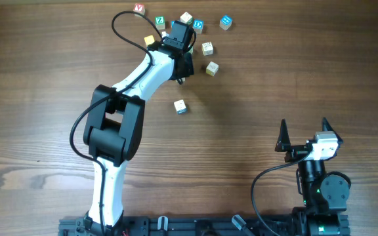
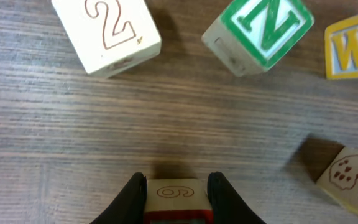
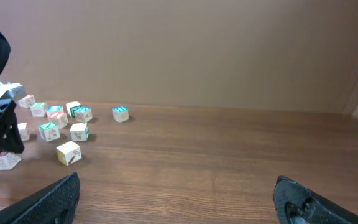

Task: Form a circle

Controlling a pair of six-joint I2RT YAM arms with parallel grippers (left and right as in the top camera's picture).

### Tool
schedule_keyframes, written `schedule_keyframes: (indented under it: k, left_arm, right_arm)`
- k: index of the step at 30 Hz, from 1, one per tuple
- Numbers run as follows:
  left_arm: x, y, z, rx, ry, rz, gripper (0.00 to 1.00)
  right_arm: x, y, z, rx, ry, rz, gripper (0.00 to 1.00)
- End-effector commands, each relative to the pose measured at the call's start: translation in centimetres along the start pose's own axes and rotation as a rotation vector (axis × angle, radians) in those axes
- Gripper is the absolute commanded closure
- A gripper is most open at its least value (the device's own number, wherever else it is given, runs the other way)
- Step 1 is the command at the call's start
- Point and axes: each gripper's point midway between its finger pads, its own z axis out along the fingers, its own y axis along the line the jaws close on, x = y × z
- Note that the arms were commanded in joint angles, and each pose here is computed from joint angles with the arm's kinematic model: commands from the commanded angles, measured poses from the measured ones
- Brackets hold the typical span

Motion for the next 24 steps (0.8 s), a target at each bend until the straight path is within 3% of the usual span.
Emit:
schedule_keyframes:
  k: [1,5,13,20,24]
  left_arm:
    - [-0.1,-2.2,-4.1,0.122,0.020,0.011,0.80]
    - [2.2,-4.0,-5.5,0.218,0.107,0.112,0.79]
    - [6.5,-5.8,-5.8,0.191,0.198,0.250,0.78]
    - [9.5,-4.9,-4.6,-0.024,0.160,0.387,0.77]
    - [10.1,-5.7,-4.6,-0.016,0.155,0.477,0.76]
  right_arm:
    - [-0.1,-0.2,0.0,0.013,-0.007,-0.005,0.00]
    - [-0.1,-0.2,0.0,0.013,-0.007,-0.005,0.00]
    - [-0.1,-0.2,0.0,0.013,-0.007,-0.005,0.00]
    - [-0.1,-0.2,0.0,0.013,-0.007,-0.005,0.00]
    - [-0.1,-0.2,0.0,0.013,-0.007,-0.005,0.00]
